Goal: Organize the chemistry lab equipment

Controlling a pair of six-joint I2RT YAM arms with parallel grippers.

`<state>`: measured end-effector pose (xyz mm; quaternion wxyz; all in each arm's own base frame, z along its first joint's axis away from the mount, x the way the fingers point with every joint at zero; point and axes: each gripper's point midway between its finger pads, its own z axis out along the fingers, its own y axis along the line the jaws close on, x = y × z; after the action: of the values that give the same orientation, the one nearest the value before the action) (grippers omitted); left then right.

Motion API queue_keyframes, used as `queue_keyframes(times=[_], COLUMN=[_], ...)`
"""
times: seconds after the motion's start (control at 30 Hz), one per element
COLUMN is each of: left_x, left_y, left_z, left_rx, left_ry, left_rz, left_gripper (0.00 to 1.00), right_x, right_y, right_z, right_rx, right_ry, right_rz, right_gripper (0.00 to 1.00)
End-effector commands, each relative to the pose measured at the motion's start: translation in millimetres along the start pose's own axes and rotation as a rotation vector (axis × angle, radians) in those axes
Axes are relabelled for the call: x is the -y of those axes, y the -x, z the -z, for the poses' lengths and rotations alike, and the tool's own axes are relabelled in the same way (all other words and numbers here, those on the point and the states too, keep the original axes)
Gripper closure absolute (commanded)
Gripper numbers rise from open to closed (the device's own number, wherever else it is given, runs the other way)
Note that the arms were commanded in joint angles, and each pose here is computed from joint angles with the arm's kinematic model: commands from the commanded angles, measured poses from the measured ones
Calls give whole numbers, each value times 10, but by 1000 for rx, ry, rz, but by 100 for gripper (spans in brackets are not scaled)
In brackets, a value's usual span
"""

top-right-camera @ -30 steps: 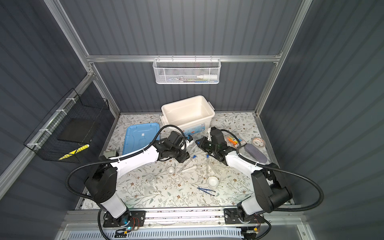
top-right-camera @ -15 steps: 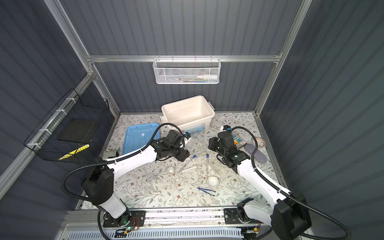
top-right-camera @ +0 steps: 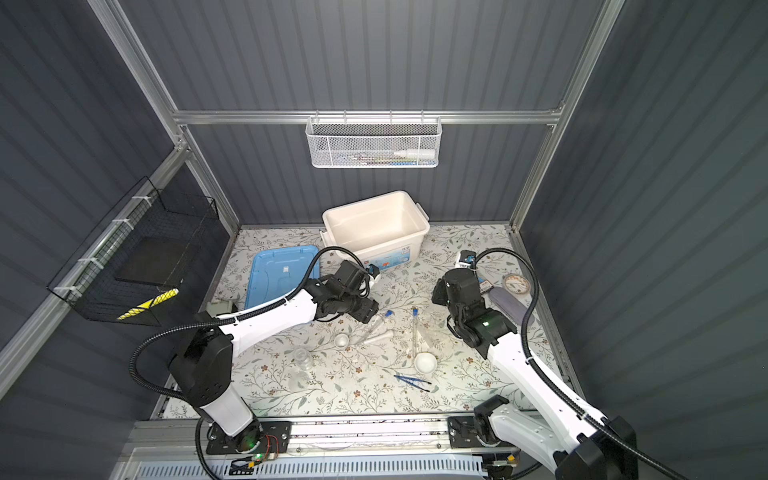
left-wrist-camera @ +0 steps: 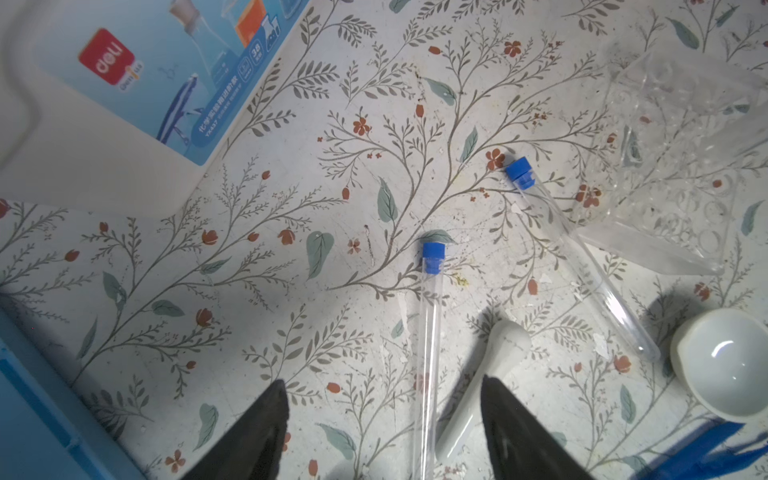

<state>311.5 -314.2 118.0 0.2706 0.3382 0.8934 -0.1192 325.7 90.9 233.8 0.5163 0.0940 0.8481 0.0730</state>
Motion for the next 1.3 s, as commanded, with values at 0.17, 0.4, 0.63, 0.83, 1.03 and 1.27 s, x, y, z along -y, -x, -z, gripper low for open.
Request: queue_keyframes(times=[0.17,0.4,0.63,0.83,1.03,1.27], left_x=[-2,2,-14,-2,-13,-14], left_y=[37,24,50,11,4,-11], left_z=[-21,-47,-65,-107,-91,-103], left_rx=[-15,-21,1,-2,3,6], left_ry=[16,14,23,15,20,20], left_rz=[46,79,137,179,182,197], left_gripper=[25,25,24,24,24,24], right_x=[157,172,160,112,104,111], right_y=[186,95,-26,-124,-192,-243], right_z=[60,-6,-73,-114,-170,-212], right_rx=[140,160,165,145,131,113], right_ry=[-93,-93,-69,-30,-26,-33], right_rz=[157,235,253,249,264,284], right_gripper=[84,84,84,84,84,85])
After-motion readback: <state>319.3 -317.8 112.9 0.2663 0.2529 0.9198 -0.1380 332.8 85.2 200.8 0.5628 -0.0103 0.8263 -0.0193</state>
